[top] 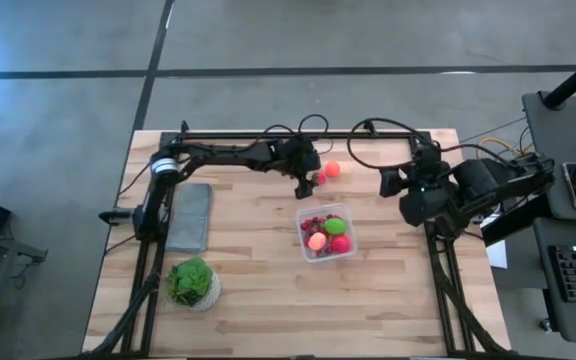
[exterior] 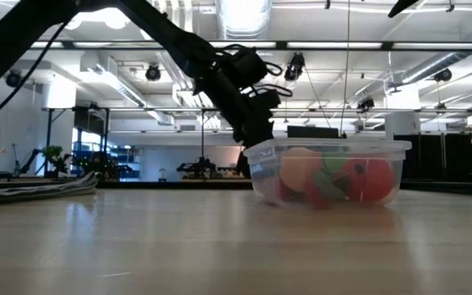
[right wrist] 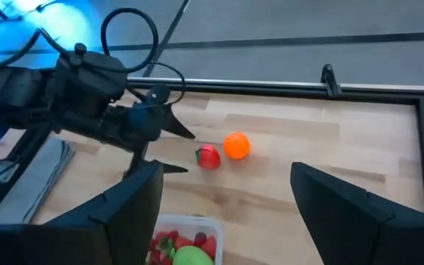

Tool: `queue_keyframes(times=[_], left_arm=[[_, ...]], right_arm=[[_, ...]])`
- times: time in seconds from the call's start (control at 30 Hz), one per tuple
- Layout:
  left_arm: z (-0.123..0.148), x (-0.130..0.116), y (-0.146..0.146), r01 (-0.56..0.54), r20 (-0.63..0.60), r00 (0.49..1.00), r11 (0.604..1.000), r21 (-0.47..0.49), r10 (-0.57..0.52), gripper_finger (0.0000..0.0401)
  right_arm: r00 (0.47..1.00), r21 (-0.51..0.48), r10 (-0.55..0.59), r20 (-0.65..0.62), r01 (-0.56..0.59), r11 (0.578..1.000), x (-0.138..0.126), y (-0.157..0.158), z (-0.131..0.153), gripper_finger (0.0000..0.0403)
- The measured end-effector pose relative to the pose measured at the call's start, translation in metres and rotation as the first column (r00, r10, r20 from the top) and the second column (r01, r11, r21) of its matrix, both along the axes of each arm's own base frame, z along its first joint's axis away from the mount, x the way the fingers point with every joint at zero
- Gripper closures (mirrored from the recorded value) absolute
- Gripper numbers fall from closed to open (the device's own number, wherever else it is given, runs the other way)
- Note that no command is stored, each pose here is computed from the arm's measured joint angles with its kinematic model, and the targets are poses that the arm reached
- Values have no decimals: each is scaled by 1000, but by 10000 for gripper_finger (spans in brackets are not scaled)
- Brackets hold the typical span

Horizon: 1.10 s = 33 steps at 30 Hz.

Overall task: Pick and placing Produce into tupperware
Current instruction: Put the tangerine into the transparent bin

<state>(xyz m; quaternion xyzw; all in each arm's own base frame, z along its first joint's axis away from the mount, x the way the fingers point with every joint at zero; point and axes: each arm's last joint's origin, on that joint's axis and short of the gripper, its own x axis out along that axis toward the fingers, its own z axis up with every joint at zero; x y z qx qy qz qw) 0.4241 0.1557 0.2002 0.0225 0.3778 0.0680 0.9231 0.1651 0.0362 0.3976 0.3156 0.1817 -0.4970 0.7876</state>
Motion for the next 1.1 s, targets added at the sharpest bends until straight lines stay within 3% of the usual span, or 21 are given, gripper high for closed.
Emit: queue_keyframes(times=[0.23, 0.43, 0.53, 0.67, 0.77, 0.93, 1.1], left_arm=[[10, 9, 13, -46, 48, 998, 999, -11, 46, 118], [15, 9, 14, -119, -118, 988, 984, -131, 103, 118], [16, 9, 16, -129, -208, 973, 982, -137, 99, 118], [18, 15, 26, -106, -198, 977, 987, -120, 80, 118], [17, 20, 37, -101, -178, 981, 982, -158, 72, 118], [15, 23, 44, -156, -257, 962, 961, -230, 95, 118], [16, 24, 41, -133, -336, 941, 957, -257, 40, 118]], right_arm=[[999, -6, -47, -20, 47, 999, 3, -7, -6, 112], [996, -8, -78, -34, 78, 997, 4, -11, -12, 116], [996, -9, -85, -35, 84, 996, 4, -12, -12, 116], [995, -10, -88, -37, 88, 996, 5, -13, -12, 113], [995, -10, -89, -37, 88, 996, 5, -13, -12, 112], [995, -8, -92, -34, 92, 996, 6, -12, -13, 117], [995, -6, -92, -32, 92, 996, 7, -12, -13, 121]])
